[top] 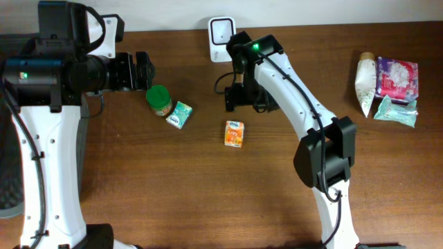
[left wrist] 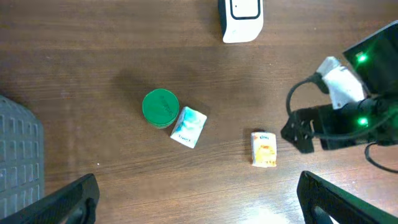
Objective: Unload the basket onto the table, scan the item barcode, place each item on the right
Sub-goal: 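Grasp the orange Kleenex pack with the right gripper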
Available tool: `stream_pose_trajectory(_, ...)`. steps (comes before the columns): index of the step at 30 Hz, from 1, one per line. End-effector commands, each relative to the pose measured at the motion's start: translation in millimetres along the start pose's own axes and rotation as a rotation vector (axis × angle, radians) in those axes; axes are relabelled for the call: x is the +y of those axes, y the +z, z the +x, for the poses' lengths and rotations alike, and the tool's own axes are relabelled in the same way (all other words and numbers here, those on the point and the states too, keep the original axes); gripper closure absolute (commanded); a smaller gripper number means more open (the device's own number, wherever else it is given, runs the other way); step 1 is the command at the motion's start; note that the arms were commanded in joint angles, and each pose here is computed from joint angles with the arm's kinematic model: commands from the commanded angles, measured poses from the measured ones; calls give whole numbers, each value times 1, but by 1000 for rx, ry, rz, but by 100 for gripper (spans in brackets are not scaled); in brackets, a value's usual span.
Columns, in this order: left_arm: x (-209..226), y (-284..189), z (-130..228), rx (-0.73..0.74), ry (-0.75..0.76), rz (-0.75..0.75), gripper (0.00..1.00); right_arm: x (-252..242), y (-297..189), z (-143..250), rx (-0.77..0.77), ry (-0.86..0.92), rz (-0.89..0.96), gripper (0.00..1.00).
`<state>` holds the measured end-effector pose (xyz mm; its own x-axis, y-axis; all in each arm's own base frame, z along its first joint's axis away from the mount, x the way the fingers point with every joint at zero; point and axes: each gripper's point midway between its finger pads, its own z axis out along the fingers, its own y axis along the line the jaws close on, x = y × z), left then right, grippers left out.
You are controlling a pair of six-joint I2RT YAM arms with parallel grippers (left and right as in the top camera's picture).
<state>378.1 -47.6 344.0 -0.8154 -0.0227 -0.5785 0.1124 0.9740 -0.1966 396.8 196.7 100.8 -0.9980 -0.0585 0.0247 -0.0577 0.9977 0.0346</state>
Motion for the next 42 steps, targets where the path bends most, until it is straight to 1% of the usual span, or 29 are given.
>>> stream_pose_trajectory(1,0,-1,-1,-5,-7,3,1,50,3,11,-19,-132,-64,16)
stream_pose_trajectory(2,0,-1,-1,-5,-7,3,1,62,10,17,-24,-139,-54,21)
stream_pose_trajectory(3,0,-1,-1,-5,-7,3,1,63,16,19,-32,-107,-16,21)
stream_pose_trajectory(5,0,-1,-1,-5,-7,3,1,58,35,21,-52,-46,63,28)
stream_pose_trajectory(7,0,-1,-1,-5,-7,3,1,56,57,25,-36,-44,65,42)
stream_pose_trajectory(10,0,-1,-1,-5,-7,3,1,63,69,28,-21,-45,20,51)
stream_pose_trajectory(11,0,-1,-1,-5,-7,3,1,63,69,28,-21,-44,21,58)
stream_pose_trajectory(15,0,-1,-1,-5,-7,3,1,57,88,27,-36,-44,43,61)
stream_pose_trajectory(16,0,-1,-1,-5,-7,3,1,49,95,26,-53,-44,83,61)
stream_pose_trajectory(17,0,-1,-1,-5,-7,3,1,46,97,27,-52,-44,94,64)
stream_pose_trajectory(18,0,-1,-1,-5,-7,3,1,47,97,26,-52,-44,94,74)
stream_pose_trajectory(19,0,-1,-1,-5,-7,3,1,46,97,27,-49,-45,94,94)
stream_pose_trajectory(20,0,-1,-1,-5,-7,3,1,48,97,28,-42,-57,85,96)
stream_pose_trajectory(21,0,-1,-1,-5,-7,3,1,52,95,29,-36,-97,63,96)
stream_pose_trajectory(23,0,-1,-1,-5,-7,3,1,53,75,21,-27,-122,19,96)
stream_pose_trajectory(24,0,-1,-1,-5,-7,3,1,73,48,14,-4,-210,-187,96)
stream_pose_trajectory(25,0,-1,-1,-5,-7,3,1,83,29,9,9,-243,-343,96)
stream_pose_trajectory(26,0,-1,-1,-5,-7,3,1,86,19,6,21,-250,-454,96)
stream_pose_trajectory(28,0,-1,-1,-5,-7,3,1,81,2,1,37,-263,-651,96)
stream_pose_trajectory(30,0,-1,-1,-5,-7,3,1,66,-2,-5,41,-239,-740,96)
stream_pose_trajectory(32,0,-1,-1,-5,-7,3,1,58,19,2,81,-199,-774,96)
stream_pose_trajectory(34,0,-1,-1,-5,-7,3,1,60,37,11,106,-189,-820,96)
stream_pose_trajectory(36,0,-1,-1,-5,-7,3,1,52,53,16,124,-163,-811,96)
stream_pose_trajectory(37,0,-1,-1,-5,-7,3,1,40,60,14,123,-140,-778,96)
stream_pose_trajectory(38,0,-1,-1,-5,-7,3,1,29,63,11,120,-120,-748,93)
stream_pose_trajectory(39,0,-1,-1,-5,-7,3,1,13,69,7,110,-99,-695,73)
stream_pose_trajectory(40,0,-1,-1,-5,-7,3,1,-7,77,5,111,-72,-619,60)
stream_pose_trajectory(41,0,-1,-1,-5,-7,3,1,-33,84,6,124,-36,-519,57)
stream_pose_trajectory(42,0,-1,-1,-5,-7,3,1,-46,85,7,132,-18,-479,58)
